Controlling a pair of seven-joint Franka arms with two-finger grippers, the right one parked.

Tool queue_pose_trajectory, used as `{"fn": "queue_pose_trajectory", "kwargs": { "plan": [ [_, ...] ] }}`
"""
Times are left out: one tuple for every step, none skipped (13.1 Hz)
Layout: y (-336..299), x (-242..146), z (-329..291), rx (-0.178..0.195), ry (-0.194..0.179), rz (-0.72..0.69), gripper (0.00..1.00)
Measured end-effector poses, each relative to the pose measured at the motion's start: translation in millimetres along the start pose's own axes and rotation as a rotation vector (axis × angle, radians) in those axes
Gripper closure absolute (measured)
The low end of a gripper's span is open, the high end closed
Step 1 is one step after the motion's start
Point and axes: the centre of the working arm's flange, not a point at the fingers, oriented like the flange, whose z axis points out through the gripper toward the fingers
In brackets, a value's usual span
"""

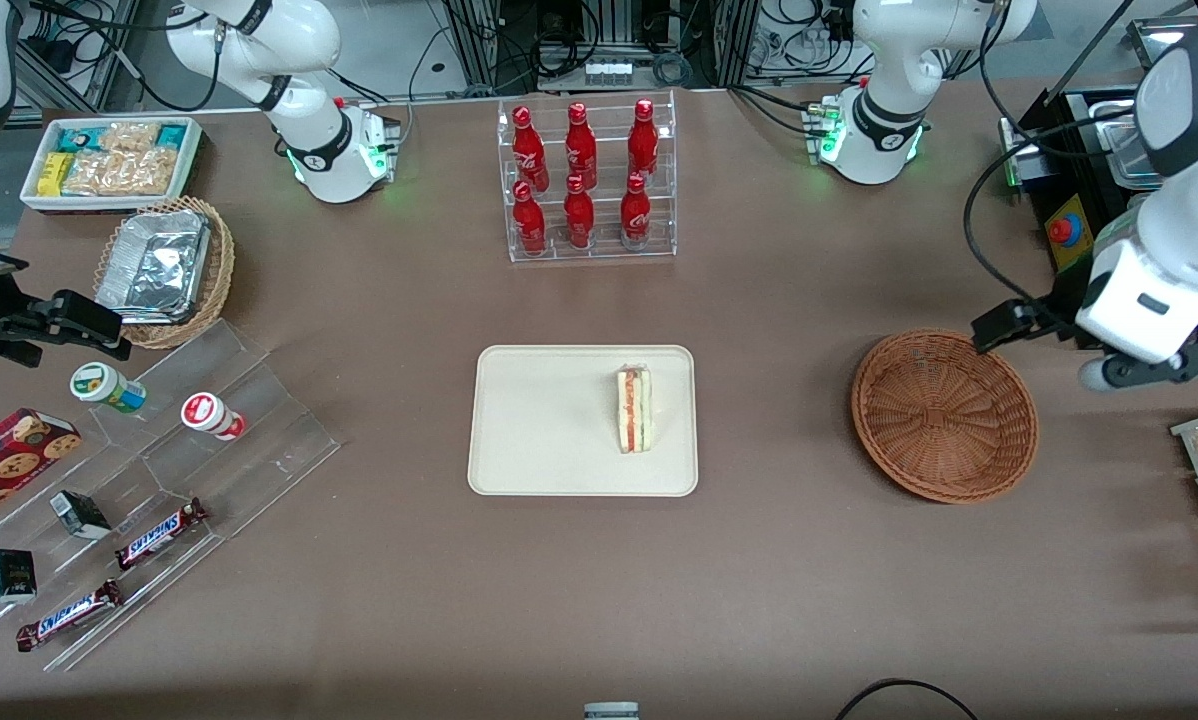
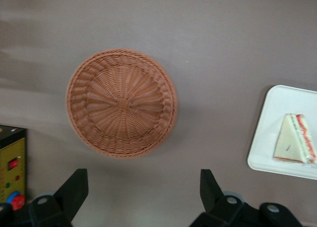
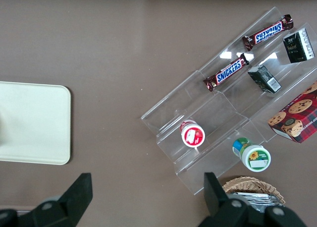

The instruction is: Place sandwich from basket to tray

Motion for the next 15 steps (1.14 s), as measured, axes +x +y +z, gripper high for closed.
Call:
{"fn": "queue_pose_trajectory", "kwargs": {
  "plan": [
    [-2, -9, -4, 0.018, 0.014, 0.005, 0.00],
    [0, -18, -7, 0.027, 0.020, 0.015, 0.00],
    [4, -26, -11, 0.030, 0.025, 0.029, 0.00],
    [10, -31, -14, 0.032, 0.031, 0.054, 0.00],
    [13, -33, -16, 0.032, 0.035, 0.086, 0.00],
    [14, -34, -18, 0.032, 0.038, 0.110, 0.00],
    [13, -34, -19, 0.031, 0.040, 0.123, 0.00],
    [12, -34, -20, 0.031, 0.041, 0.130, 0.00],
    [12, -34, -20, 0.031, 0.042, 0.133, 0.00],
    [11, -34, -20, 0.031, 0.042, 0.134, 0.00],
    [11, -34, -21, 0.029, 0.042, 0.135, 0.00],
    [12, -35, -21, 0.022, 0.039, 0.134, 0.00],
    [12, -35, -20, 0.011, 0.032, 0.133, 0.00],
    [13, -36, -20, 0.004, 0.026, 0.133, 0.00],
    [13, -36, -19, 0.002, 0.022, 0.133, 0.00]
  ]
}}
